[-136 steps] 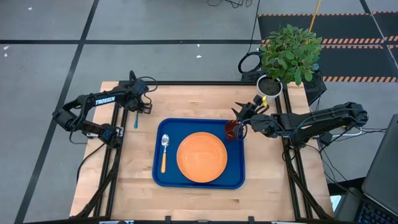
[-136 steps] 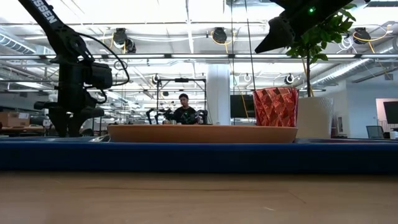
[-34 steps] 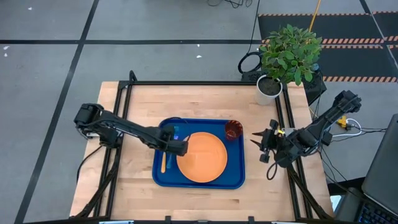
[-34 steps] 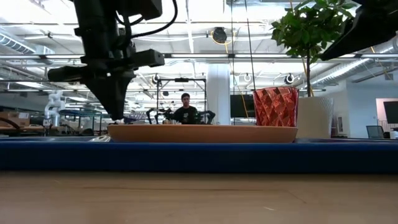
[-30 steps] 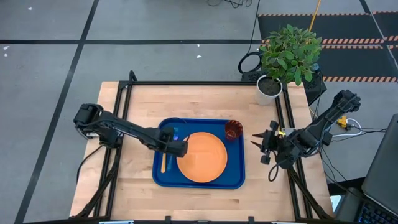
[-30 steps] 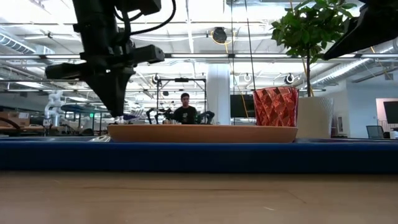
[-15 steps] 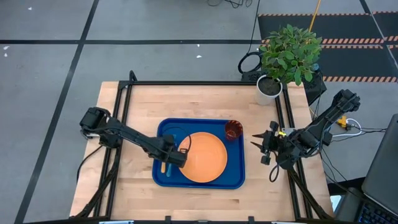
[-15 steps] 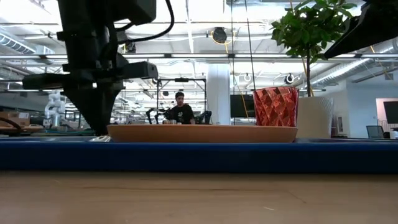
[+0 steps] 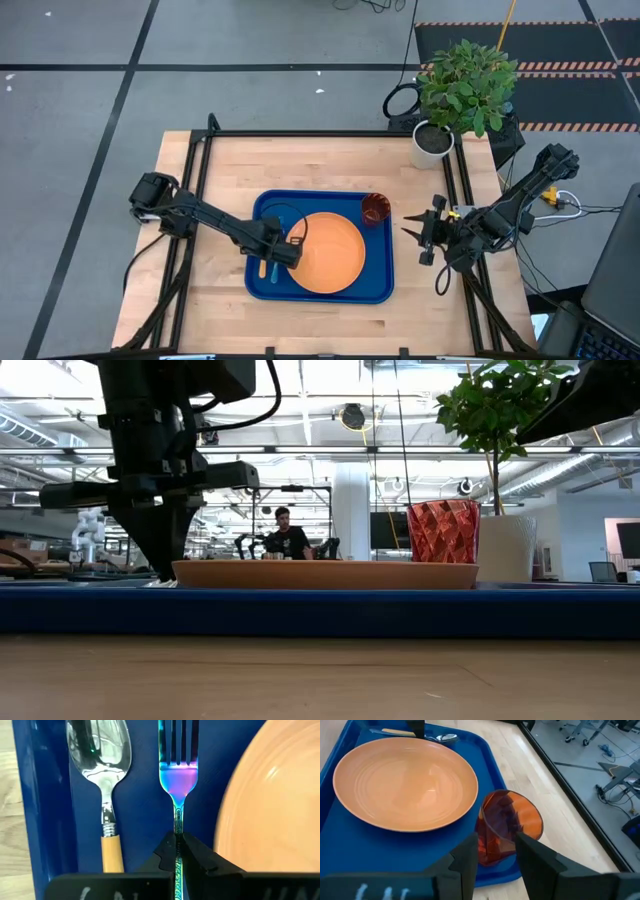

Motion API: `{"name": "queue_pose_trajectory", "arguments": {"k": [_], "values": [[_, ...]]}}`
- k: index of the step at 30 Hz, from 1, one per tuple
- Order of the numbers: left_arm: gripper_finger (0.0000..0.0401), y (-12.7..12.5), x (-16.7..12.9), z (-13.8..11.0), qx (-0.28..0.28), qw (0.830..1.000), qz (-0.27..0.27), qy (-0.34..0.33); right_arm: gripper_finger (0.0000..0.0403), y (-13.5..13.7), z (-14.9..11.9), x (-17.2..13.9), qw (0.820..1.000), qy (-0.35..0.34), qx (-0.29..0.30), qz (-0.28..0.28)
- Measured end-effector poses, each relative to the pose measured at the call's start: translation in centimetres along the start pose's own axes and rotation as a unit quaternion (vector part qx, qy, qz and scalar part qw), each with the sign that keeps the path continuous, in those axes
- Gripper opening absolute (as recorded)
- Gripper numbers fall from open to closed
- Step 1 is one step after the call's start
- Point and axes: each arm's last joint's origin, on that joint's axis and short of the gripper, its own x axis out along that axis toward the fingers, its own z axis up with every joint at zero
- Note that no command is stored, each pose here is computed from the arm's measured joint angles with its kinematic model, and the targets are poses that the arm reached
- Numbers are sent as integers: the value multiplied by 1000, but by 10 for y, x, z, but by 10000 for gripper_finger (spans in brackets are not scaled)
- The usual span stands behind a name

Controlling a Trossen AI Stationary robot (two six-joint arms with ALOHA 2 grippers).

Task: Pick and place plate/cup/fork/spoon on tray
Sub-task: Put the blue fork on the blue serving tray to the left of the orange plate

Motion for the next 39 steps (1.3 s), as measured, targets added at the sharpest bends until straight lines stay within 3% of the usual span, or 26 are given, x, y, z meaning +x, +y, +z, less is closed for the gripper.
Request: {"name": "queue_pose_trajectory", "arguments": {"k": [14, 39], "values": [[15, -4, 29, -8, 11, 999, 29, -15, 125, 2, 3, 0, 1000, -10, 7, 7], [20, -4, 26, -1, 3, 1000, 29, -9, 125, 1, 2, 0, 1000, -7, 8, 6]]}}
